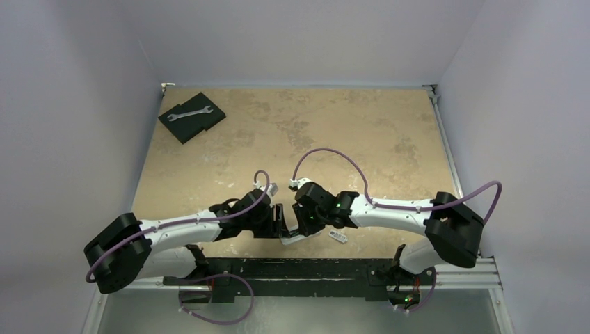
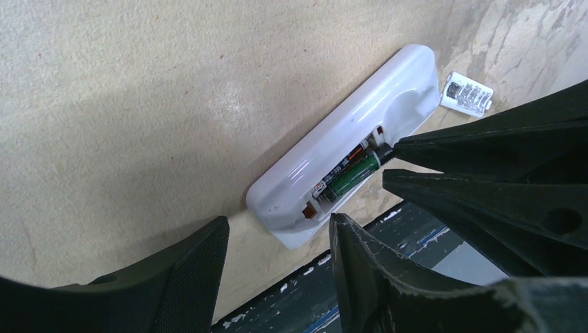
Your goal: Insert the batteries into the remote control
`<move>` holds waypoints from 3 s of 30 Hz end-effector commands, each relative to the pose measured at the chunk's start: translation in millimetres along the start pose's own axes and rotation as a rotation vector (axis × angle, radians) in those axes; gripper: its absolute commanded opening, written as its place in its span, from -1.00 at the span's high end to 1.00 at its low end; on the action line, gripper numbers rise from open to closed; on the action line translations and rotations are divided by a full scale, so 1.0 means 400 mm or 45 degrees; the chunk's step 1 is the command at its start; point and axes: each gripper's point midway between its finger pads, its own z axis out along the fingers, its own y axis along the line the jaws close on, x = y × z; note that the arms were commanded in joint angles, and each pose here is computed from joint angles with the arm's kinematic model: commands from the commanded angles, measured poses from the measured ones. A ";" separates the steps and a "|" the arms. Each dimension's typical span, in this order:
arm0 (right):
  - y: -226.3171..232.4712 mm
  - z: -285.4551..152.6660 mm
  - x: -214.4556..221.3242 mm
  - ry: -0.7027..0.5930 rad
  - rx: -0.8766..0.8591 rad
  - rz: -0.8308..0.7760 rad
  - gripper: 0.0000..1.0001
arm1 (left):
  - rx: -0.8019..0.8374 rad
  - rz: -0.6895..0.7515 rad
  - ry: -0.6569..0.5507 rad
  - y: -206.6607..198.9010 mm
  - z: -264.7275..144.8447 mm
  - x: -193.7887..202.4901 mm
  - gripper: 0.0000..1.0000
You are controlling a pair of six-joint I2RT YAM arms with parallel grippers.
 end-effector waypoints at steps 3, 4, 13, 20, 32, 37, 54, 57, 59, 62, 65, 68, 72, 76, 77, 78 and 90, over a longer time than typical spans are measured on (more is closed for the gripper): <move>0.010 -0.001 -0.013 -0.019 -0.019 0.024 0.49 | 0.049 0.021 -0.010 -0.025 0.010 -0.007 -0.11; 0.011 -0.002 -0.014 -0.020 -0.020 0.024 0.49 | 0.049 0.022 -0.011 -0.026 0.012 -0.008 -0.11; 0.009 0.000 -0.012 -0.022 -0.021 0.025 0.51 | 0.056 0.030 0.014 -0.034 0.029 0.003 -0.12; 0.009 0.003 -0.011 -0.019 -0.019 0.024 0.52 | 0.054 0.036 0.029 -0.034 0.039 0.013 0.04; -0.007 0.008 0.001 -0.004 0.013 0.014 0.54 | 0.007 0.045 0.046 -0.015 0.049 0.022 0.06; -0.017 0.003 0.008 -0.001 0.028 0.014 0.54 | -0.010 0.054 0.041 -0.013 0.049 0.018 0.06; -0.036 -0.064 -0.015 -0.090 0.073 0.041 0.48 | 0.002 0.110 0.040 -0.029 0.044 0.008 -0.13; -0.045 -0.071 -0.009 -0.095 0.084 0.052 0.46 | 0.004 0.118 0.041 -0.033 0.046 0.007 -0.14; -0.044 -0.072 -0.009 -0.101 0.080 0.057 0.44 | 0.006 0.120 0.043 -0.034 0.048 0.007 -0.14; -0.035 -0.071 -0.015 -0.112 0.057 0.062 0.30 | 0.009 0.124 0.050 -0.037 0.050 0.008 -0.14; -0.018 -0.065 -0.020 -0.110 0.024 0.073 0.21 | 0.010 0.127 0.046 -0.038 0.047 0.006 -0.14; -0.009 -0.056 -0.034 -0.117 0.017 0.072 0.18 | 0.000 0.128 0.033 -0.035 0.041 0.003 -0.14; 0.001 -0.038 -0.052 -0.123 0.017 0.071 0.19 | -0.015 0.124 0.017 -0.026 0.032 0.002 -0.14; -0.004 -0.019 -0.055 -0.116 0.044 0.072 0.22 | -0.033 0.114 -0.004 -0.015 0.021 0.000 -0.13; -0.003 -0.018 -0.058 -0.120 0.046 0.072 0.23 | -0.035 0.112 -0.010 -0.014 0.018 -0.001 -0.13; -0.004 -0.017 -0.060 -0.123 0.049 0.073 0.23 | -0.038 0.110 -0.015 -0.011 0.016 -0.001 -0.13; 0.001 -0.016 -0.082 -0.157 0.059 0.093 0.24 | -0.038 0.104 -0.040 -0.007 0.004 -0.004 -0.12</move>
